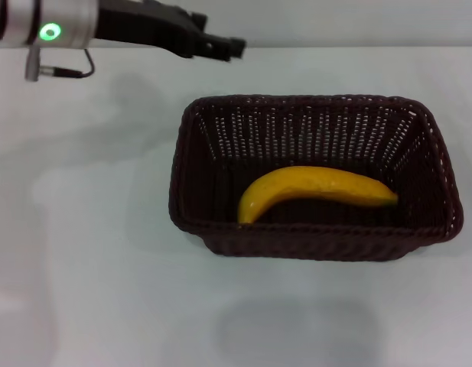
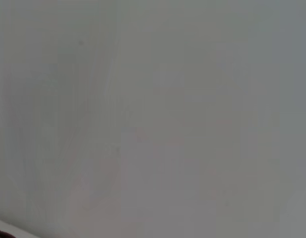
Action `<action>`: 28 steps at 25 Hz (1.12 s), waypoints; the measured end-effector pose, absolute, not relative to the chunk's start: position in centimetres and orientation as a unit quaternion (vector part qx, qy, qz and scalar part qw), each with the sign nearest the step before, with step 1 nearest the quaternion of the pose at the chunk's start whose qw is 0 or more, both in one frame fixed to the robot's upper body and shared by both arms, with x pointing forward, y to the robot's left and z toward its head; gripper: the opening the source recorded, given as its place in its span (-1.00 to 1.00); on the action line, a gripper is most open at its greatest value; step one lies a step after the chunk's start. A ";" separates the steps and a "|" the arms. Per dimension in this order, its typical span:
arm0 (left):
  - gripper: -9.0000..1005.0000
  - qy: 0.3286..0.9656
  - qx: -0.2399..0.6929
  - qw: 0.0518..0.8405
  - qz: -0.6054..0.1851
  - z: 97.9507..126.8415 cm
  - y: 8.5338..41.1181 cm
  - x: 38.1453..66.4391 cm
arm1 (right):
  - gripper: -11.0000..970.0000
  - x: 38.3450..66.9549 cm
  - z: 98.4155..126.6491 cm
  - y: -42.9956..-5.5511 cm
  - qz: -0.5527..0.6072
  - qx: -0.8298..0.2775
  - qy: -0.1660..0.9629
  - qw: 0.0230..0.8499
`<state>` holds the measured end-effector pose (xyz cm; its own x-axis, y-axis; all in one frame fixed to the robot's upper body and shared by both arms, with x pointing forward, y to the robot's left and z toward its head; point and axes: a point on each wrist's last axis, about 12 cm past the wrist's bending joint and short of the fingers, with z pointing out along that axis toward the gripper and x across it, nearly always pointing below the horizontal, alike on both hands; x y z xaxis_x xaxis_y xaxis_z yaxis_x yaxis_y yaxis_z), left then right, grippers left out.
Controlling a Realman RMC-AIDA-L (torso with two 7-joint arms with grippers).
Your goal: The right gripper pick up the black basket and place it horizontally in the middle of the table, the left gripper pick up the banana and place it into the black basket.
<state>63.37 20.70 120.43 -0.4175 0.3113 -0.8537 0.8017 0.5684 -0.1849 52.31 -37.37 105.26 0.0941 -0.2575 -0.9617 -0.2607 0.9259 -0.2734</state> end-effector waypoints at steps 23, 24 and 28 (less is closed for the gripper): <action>0.77 0.610 -0.009 0.789 -0.079 103.5 35.5 45.5 | 0.01 51.5 105.1 -36.6 0.097 -0.119 0.671 0.726; 0.77 0.612 -0.031 0.788 -0.065 103.1 35.8 44.9 | 0.01 51.4 105.1 -36.7 0.095 -0.106 0.669 0.729; 0.77 0.615 -0.073 0.785 -0.027 102.4 36.6 43.7 | 0.01 50.5 104.7 -37.7 0.079 -0.047 0.665 0.741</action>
<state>43.72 36.58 102.39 0.2420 -0.1329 -0.9611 -0.0466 0.9878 -0.1483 50.54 -37.67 104.70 0.1039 0.0558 -0.9930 -0.1794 0.9831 0.0365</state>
